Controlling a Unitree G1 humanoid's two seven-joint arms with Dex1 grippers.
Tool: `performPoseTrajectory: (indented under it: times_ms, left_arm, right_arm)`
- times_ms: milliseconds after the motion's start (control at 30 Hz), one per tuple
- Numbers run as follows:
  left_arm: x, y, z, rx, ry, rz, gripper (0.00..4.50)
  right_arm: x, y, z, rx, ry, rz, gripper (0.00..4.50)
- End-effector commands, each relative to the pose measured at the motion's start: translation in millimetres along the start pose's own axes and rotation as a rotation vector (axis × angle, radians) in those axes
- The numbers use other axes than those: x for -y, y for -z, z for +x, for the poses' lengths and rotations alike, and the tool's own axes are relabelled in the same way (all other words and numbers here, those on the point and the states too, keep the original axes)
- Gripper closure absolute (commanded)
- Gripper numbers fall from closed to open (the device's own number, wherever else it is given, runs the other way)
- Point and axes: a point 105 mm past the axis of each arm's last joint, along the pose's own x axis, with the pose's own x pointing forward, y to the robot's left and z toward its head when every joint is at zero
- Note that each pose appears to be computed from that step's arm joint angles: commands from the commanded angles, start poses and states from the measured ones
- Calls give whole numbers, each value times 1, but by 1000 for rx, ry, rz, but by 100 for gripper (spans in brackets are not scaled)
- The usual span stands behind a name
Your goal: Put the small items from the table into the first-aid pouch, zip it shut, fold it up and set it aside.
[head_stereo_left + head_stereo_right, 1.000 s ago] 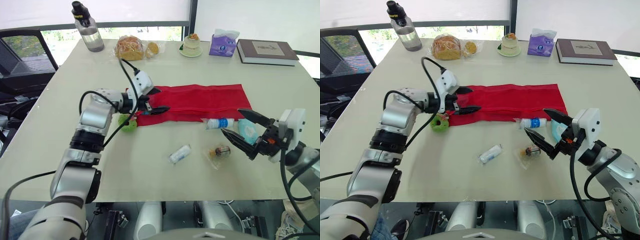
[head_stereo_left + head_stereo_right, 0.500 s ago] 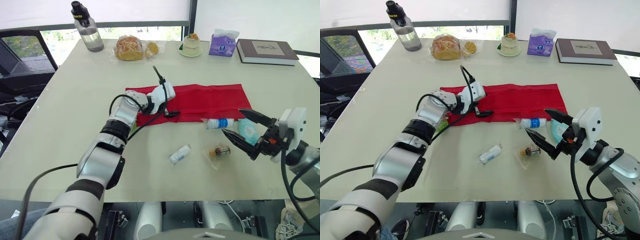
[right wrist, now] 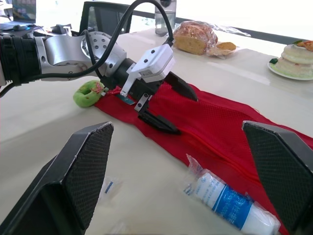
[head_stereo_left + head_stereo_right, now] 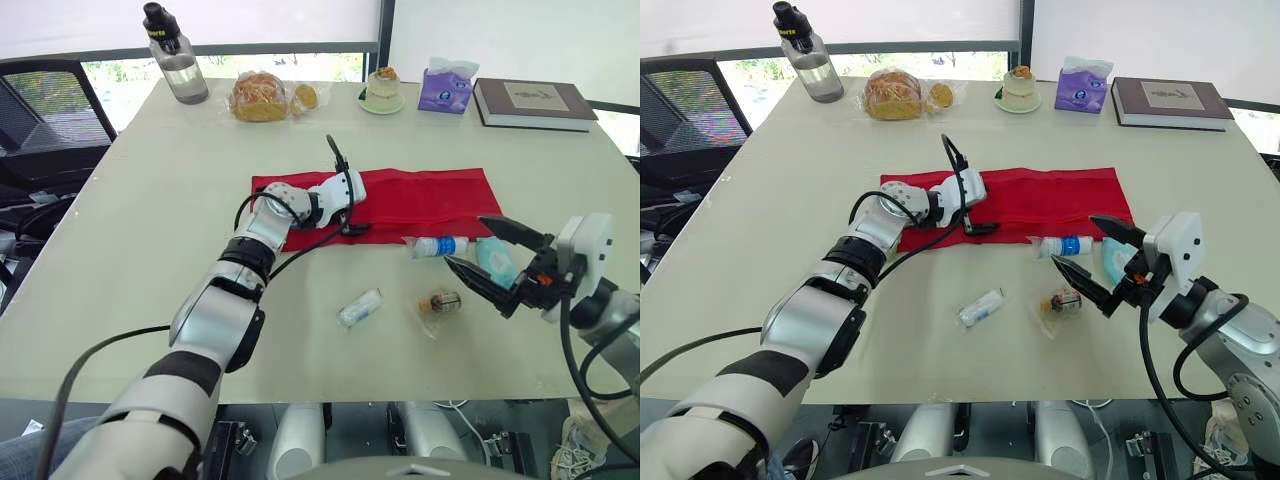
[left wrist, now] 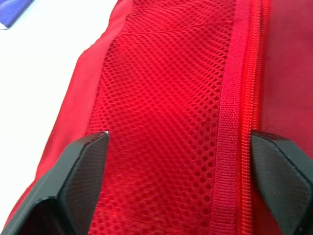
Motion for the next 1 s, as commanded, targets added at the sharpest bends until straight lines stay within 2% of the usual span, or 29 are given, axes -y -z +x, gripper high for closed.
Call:
performPoseTrajectory:
  times_ms: [33,200,533,767,833,1000]
  left_arm:
    - [-9,-9,-1,8,-36,57,173]
    - [-8,-11,1,19,-30,64,434]
    - [-11,-4,-6,25,-46,31,443]
    - [-15,7,-16,11,-72,8,443]
    - [-16,8,-18,12,-79,0,443]
    - [-16,14,-21,6,-93,-11,443]
  right_arm:
    - [-2,-11,1,31,-3,-44,0]
    - [-3,-8,1,19,1,-41,0]
    - [2,-3,-8,-21,13,-79,0]
    - [25,-1,-22,-85,-5,-186,0]
    - [21,-7,-29,-71,-109,-123,0]
    - [34,-29,-47,-55,-134,-114,0]
